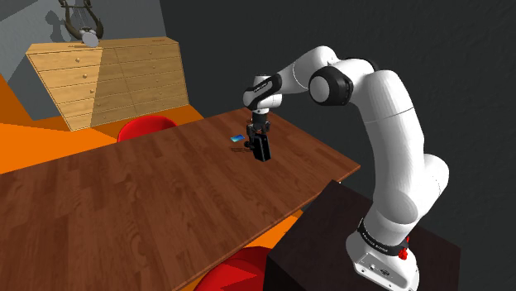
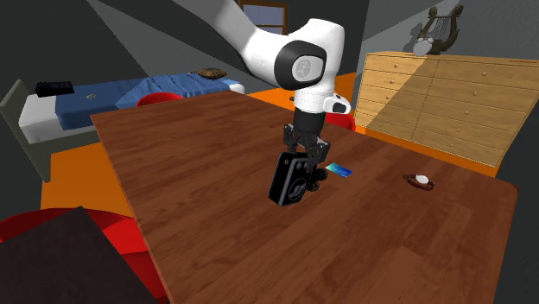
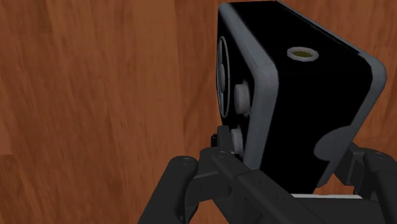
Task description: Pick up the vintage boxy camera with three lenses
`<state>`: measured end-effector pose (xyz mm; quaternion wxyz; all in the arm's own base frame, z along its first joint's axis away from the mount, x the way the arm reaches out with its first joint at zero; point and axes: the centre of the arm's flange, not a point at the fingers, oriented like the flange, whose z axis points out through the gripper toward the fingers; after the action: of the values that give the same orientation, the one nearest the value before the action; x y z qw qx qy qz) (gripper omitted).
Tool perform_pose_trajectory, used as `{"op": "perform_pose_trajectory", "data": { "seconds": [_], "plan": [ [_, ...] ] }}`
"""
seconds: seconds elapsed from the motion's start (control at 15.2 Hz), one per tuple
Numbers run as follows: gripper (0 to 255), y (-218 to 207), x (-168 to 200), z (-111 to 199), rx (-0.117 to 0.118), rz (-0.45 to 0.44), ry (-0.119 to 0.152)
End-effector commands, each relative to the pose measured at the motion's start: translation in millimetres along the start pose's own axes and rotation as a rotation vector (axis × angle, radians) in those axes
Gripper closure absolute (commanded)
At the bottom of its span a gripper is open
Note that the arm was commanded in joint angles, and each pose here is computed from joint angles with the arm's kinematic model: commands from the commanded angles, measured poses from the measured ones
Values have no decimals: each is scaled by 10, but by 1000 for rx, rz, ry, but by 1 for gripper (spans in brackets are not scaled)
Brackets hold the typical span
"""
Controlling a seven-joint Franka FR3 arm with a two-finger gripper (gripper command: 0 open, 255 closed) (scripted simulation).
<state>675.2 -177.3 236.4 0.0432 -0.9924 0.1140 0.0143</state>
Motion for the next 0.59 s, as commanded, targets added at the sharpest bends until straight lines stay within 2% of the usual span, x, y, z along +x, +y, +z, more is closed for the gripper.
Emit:
{"op": "perform_pose_trajectory", "data": {
  "seconds": [0.0,0.26,0.53],
  "plan": [
    [255,0,0,11,0,0,-1],
    [255,-2,4,13,0,0,-1],
    [255,-20,-5,-197,0,0,-1]
  ]
}}
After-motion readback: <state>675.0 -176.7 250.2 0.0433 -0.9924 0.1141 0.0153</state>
